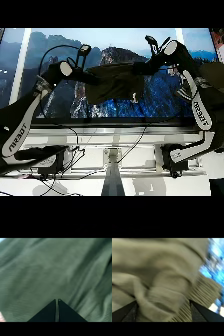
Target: Fold the clothes and pants, and hang the long-sleeved shirts on hangers.
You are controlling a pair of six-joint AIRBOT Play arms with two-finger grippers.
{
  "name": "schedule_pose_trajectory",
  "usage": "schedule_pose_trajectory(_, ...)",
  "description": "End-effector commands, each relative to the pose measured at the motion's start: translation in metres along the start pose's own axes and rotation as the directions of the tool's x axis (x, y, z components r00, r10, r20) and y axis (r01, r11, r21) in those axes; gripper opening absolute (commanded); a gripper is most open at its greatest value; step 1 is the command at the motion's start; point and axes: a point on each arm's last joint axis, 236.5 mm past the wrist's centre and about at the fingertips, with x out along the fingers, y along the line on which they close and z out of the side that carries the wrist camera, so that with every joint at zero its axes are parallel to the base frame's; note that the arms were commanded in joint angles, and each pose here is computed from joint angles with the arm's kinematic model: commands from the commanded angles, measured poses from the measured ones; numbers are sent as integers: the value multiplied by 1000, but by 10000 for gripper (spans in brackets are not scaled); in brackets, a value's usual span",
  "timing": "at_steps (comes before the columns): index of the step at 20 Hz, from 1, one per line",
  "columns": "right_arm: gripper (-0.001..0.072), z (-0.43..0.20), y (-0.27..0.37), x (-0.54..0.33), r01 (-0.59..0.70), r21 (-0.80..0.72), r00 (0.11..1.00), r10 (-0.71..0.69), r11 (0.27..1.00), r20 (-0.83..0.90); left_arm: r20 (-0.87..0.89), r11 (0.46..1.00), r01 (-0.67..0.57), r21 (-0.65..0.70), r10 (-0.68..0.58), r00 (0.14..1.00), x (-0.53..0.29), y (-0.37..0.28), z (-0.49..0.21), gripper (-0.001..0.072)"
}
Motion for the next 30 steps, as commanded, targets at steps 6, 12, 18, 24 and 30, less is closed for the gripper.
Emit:
schedule_pose_trajectory(6,703,-59,-45,-5,144,105,966,-117,984,-230,-34,993,65,102,-62,997,13,-57,-8,47)
schedule_pose_trajectory(12,485,-58,-15,59,-59,421,993,94,905,-64,-33,991,69,111,-66,997,14,-61,-8,47)
schedule_pose_trajectory(18,717,-69,-42,63,34,378,997,-3,925,-82,-33,991,69,111,-66,997,14,-61,-8,47)
schedule_pose_trajectory(24,712,-70,-74,47,8,561,997,36,828,-67,-33,991,69,111,-66,997,14,-61,-8,47)
schedule_pose_trajectory(30,642,-45,-7,74,-280,515,951,309,810,32,-33,991,69,111,-66,997,14,-61,-8,47)
